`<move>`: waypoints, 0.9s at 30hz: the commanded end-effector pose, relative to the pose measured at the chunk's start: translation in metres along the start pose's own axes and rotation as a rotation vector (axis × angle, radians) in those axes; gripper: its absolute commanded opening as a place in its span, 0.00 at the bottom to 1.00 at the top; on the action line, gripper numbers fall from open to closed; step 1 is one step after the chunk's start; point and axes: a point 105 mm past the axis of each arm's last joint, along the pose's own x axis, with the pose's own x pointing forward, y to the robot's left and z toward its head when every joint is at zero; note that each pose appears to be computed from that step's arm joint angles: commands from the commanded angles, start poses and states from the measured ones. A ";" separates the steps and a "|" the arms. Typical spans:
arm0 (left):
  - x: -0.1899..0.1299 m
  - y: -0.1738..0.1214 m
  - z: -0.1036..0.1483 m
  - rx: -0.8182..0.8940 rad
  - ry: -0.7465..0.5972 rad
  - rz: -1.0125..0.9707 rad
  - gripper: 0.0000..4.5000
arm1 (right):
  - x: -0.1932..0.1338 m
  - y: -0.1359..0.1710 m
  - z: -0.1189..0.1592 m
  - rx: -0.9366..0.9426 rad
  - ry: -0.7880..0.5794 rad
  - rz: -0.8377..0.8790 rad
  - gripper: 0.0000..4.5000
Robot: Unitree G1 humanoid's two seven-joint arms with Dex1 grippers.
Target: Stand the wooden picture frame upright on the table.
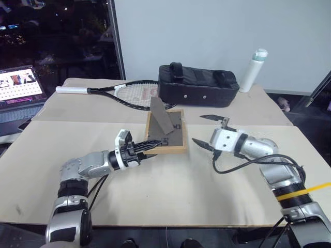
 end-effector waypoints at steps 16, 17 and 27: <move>-0.004 -0.014 -0.005 0.054 0.061 -0.014 0.26 | 0.019 0.000 0.050 -0.111 -0.255 -0.054 0.46; -0.006 -0.014 -0.004 0.061 0.056 -0.007 0.26 | 0.018 0.000 0.049 -0.102 -0.255 -0.054 0.42; -0.018 -0.029 -0.008 0.256 0.040 0.042 0.26 | 0.017 -0.001 0.047 -0.095 -0.247 -0.054 0.40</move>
